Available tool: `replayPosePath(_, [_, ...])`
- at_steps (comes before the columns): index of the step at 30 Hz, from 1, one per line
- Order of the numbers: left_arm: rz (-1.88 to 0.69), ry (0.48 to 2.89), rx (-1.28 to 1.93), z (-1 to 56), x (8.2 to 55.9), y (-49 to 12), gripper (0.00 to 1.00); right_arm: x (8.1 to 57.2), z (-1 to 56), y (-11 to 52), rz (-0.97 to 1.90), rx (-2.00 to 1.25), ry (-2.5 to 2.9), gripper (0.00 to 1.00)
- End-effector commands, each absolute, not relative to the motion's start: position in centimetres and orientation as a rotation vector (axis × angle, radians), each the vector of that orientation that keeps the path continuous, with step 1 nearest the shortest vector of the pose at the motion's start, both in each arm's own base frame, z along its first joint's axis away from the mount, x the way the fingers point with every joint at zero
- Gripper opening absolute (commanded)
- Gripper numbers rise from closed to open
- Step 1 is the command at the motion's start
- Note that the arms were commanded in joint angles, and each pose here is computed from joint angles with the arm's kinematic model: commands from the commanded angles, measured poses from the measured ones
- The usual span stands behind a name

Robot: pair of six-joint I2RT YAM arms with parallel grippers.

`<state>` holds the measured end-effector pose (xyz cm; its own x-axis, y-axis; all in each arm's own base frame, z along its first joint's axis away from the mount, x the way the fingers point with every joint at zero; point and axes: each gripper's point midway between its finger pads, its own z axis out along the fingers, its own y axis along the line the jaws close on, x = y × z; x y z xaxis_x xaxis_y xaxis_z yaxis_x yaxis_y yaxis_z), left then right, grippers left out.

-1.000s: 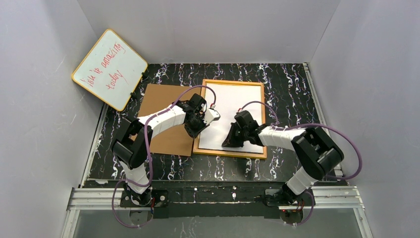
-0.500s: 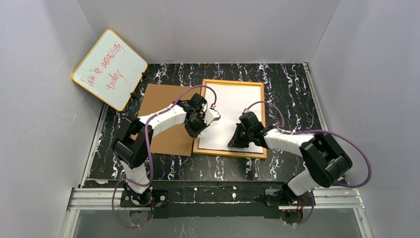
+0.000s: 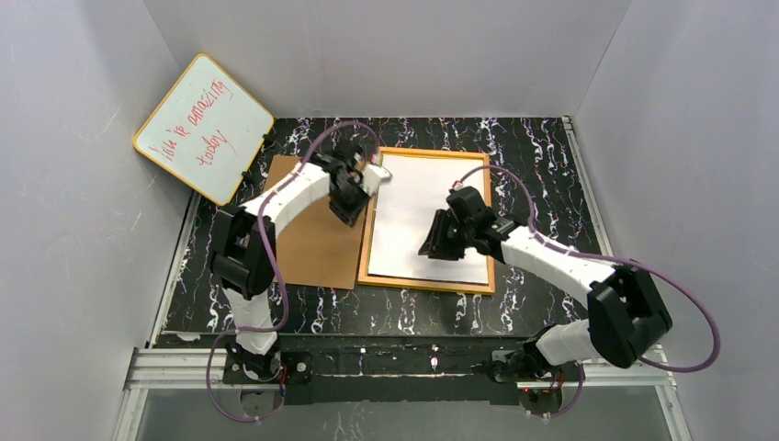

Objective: Put the photo into the frame

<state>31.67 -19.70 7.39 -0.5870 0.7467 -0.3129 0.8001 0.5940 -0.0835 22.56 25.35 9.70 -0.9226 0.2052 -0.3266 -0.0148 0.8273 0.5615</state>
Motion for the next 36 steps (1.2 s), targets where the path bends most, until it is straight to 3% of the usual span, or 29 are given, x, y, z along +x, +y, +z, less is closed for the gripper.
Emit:
replayPosePath(1, [-0.231, 2.587, 0.986, 12.6, 36.3, -13.7, 0.02, 25.7, 12.2, 28.3, 0.775, 0.069, 2.585, 0.43])
replayPosePath(5, [-0.175, 2.67, 0.84, 12.4, 37.0, -7.7, 0.08, 28.1, 11.9, 32.0, 0.698, -0.01, 2.595, 0.51])
replayPosePath(10, [-0.109, 2.74, 0.786, 11.0, 34.9, -3.3, 0.13, 29.6, 11.5, 38.6, 0.636, -0.142, 2.595, 0.52])
replayPosePath(13, [-0.041, 2.762, 0.789, 10.4, 33.6, -1.2, 0.19, 30.0, 10.6, 41.9, 0.602, -0.181, 2.624, 0.6])
replayPosePath(18, [0.085, 2.799, 0.758, 9.2, 32.5, 3.2, 0.2, 30.6, 8.2, 45.1, 0.563, -0.167, 2.619, 0.62])
replayPosePath(26, [0.309, 2.795, 0.676, 9.3, 32.8, 8.4, 0.2, 32.7, 4.0, 43.8, 0.314, -0.05, 2.629, 0.62])
replayPosePath(36, [0.572, 2.681, 0.527, 9.3, 36.6, 12.1, 0.21, 34.4, 2.3, 37.1, 0.088, 0.144, 2.639, 0.65])
